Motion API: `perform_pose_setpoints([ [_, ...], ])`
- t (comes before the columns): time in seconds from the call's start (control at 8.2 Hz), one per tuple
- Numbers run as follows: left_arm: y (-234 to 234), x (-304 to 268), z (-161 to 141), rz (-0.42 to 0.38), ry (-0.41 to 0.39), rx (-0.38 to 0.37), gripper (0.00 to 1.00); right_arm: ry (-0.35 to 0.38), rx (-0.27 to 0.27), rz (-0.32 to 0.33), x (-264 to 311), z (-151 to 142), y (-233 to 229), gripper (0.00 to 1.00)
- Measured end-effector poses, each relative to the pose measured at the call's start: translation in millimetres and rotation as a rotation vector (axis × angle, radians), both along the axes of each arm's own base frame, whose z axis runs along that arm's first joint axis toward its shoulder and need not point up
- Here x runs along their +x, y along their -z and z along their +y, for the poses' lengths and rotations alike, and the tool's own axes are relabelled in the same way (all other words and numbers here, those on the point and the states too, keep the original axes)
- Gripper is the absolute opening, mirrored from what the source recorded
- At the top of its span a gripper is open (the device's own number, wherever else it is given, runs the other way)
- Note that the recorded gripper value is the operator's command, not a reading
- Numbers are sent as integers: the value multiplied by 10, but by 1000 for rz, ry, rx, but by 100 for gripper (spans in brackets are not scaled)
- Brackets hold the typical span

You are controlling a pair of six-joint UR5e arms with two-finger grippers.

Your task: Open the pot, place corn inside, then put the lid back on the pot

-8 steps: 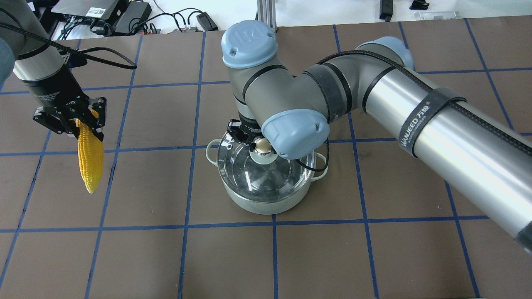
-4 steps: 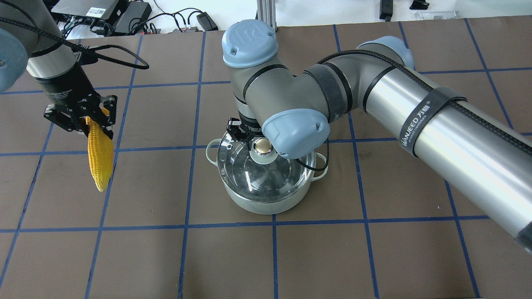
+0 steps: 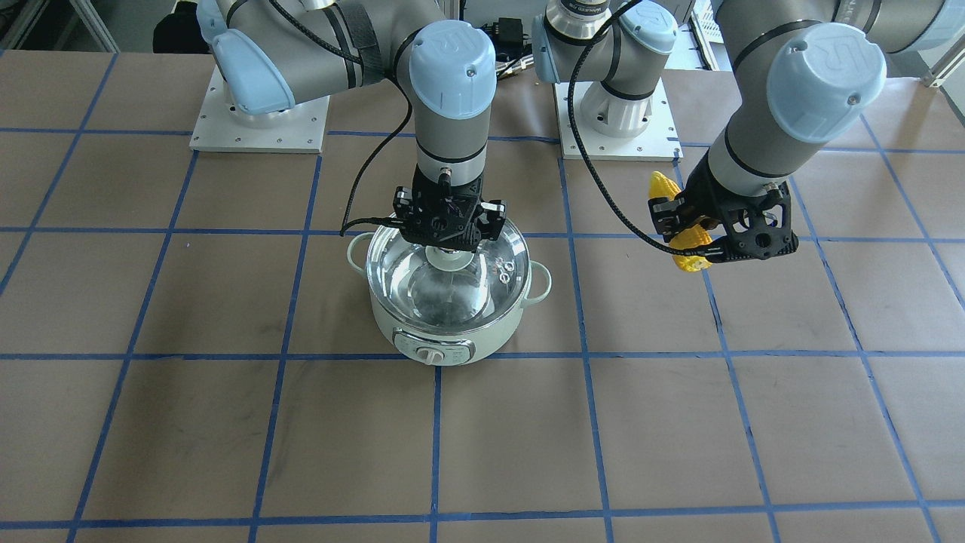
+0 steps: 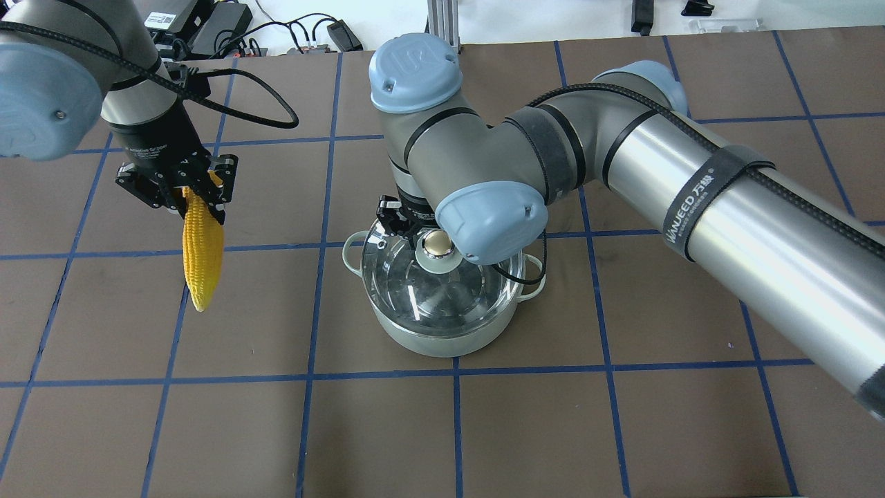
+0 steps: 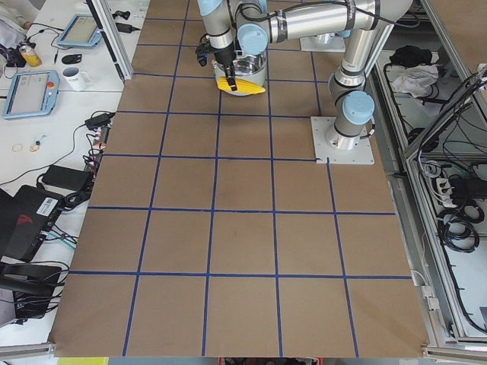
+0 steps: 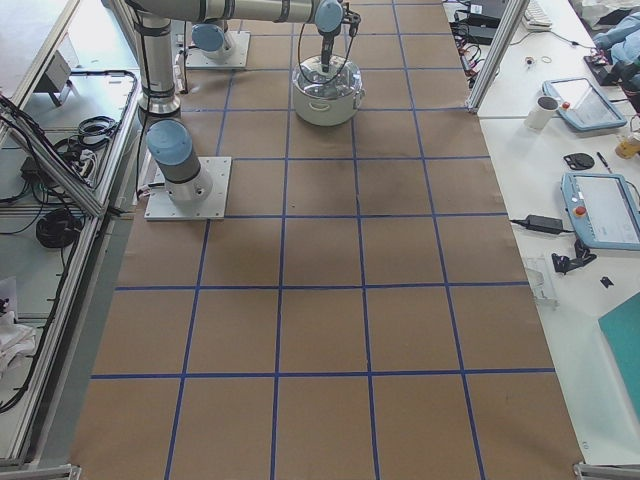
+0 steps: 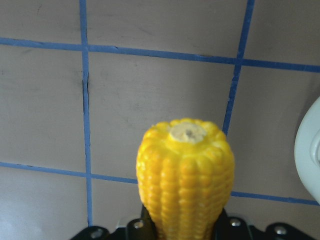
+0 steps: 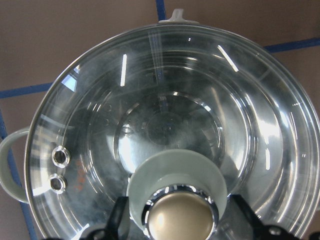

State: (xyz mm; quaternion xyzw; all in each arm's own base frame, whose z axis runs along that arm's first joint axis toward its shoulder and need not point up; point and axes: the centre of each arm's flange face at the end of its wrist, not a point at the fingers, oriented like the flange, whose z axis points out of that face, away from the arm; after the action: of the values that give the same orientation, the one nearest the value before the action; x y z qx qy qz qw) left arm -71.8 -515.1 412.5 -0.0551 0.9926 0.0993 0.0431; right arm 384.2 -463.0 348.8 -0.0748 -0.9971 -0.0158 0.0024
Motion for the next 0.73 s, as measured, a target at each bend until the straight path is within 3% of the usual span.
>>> perform_pose_setpoints([
  [0.61,-104,-57,36,-6,21,-29,0,-4,1,1,-8,-12,11,39],
  [0.73,-98,-57,35,-6,23,-28,0,-4,0,2,-14,-13,6,38],
])
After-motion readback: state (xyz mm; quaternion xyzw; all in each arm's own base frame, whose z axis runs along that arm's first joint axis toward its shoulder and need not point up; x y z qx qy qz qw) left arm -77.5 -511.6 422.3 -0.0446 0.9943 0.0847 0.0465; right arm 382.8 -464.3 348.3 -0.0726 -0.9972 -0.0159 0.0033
